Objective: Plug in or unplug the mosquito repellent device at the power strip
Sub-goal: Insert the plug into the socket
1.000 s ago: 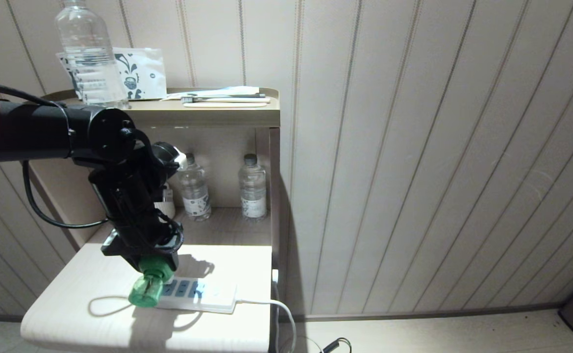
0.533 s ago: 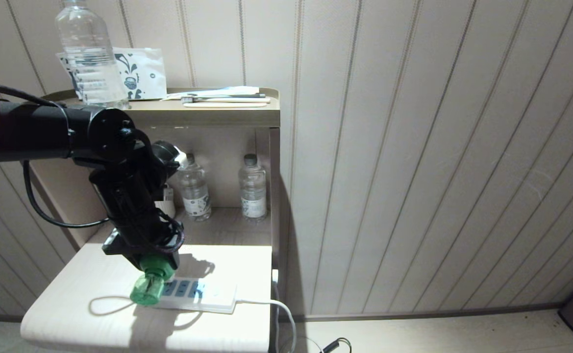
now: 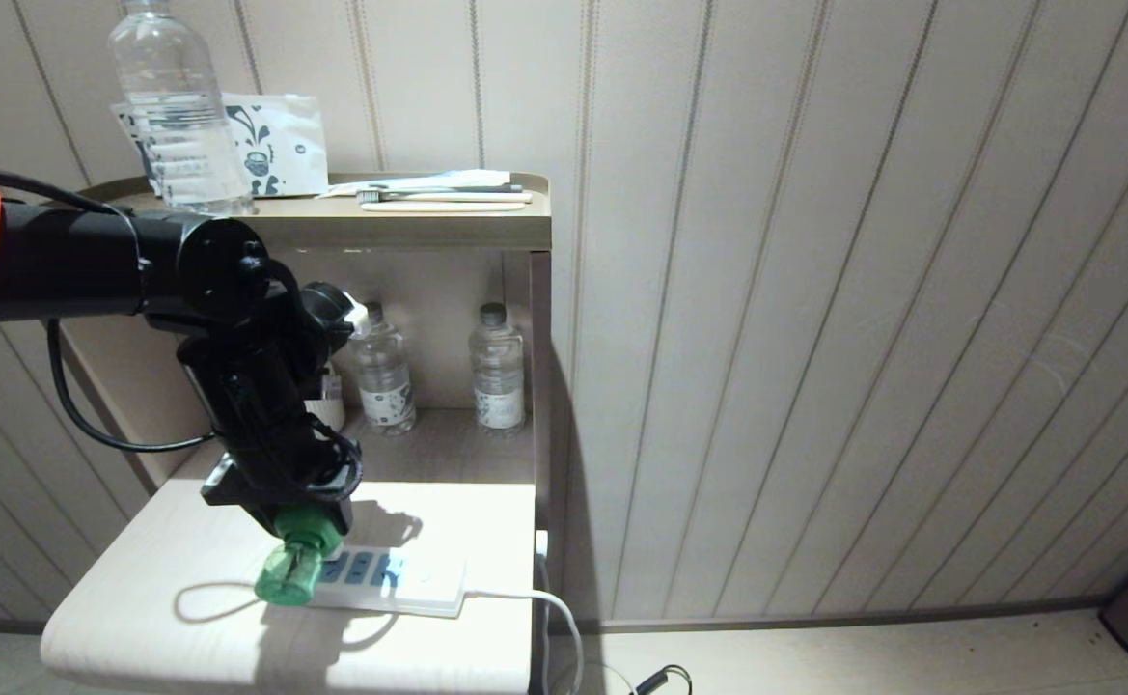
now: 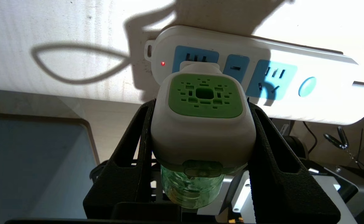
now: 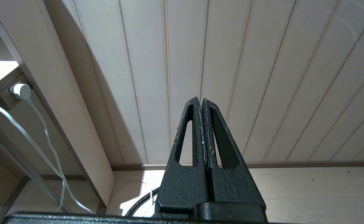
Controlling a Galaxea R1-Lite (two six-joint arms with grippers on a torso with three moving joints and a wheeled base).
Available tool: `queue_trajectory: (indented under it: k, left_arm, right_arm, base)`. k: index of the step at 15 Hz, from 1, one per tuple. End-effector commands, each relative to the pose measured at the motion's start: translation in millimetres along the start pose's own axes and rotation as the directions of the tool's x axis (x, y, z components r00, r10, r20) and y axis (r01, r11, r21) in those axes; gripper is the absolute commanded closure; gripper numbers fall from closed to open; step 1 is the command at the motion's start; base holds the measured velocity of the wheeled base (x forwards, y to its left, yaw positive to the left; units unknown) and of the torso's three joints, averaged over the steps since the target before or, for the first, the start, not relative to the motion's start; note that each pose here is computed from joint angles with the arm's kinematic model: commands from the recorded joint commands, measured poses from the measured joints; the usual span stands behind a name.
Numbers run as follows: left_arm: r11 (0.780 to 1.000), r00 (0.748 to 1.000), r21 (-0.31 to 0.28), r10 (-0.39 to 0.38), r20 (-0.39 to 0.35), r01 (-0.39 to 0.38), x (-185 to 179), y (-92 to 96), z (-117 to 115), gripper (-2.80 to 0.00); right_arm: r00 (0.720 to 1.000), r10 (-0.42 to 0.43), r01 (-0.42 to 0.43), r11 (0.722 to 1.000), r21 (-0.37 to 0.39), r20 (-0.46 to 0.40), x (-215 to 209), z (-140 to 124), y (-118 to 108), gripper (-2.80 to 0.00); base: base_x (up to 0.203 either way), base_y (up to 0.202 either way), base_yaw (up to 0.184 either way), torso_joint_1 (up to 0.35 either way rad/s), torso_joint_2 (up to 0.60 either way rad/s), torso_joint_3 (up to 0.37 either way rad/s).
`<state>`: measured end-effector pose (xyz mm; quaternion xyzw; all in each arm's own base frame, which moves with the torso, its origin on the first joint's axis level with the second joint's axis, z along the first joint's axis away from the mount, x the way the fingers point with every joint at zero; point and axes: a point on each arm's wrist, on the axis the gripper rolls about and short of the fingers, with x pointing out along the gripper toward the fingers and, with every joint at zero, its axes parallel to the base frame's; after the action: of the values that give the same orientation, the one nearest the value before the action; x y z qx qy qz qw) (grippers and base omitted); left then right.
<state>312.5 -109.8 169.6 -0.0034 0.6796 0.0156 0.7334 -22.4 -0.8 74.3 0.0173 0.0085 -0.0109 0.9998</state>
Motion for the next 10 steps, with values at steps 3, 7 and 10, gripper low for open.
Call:
queue_trajectory:
  k: [3, 7, 10]
  left_arm:
    - [1.000, 1.000, -0.003, 0.005, -0.012, -0.005, 3.0, 0.4, 0.1, 0.00]
    - [1.000, 1.000, -0.004, 0.006, -0.016, -0.006, 7.5, 1.0, -1.6, 0.00]
    - [1.000, 1.000, -0.017, -0.005, 0.000, 0.005, 7.8, 4.8, -1.0, 0.00]
  right_arm:
    - [1.000, 0.000, 0.000, 1.000, 0.000, 0.001, 0.0, 0.0, 0.0, 0.00]
    - [1.000, 0.000, 0.000, 1.000, 0.000, 0.001, 0.0, 0.0, 0.0, 0.00]
    - [1.000, 0.000, 0.000, 1.000, 0.000, 0.001, 0.0, 0.0, 0.0, 0.00]
  base:
    - [0.000, 0.000, 0.000, 0.000, 0.00, 0.000]
    - [0.000, 0.000, 0.000, 0.000, 0.00, 0.000]
    - [0.000, 0.000, 0.000, 0.000, 0.00, 0.000]
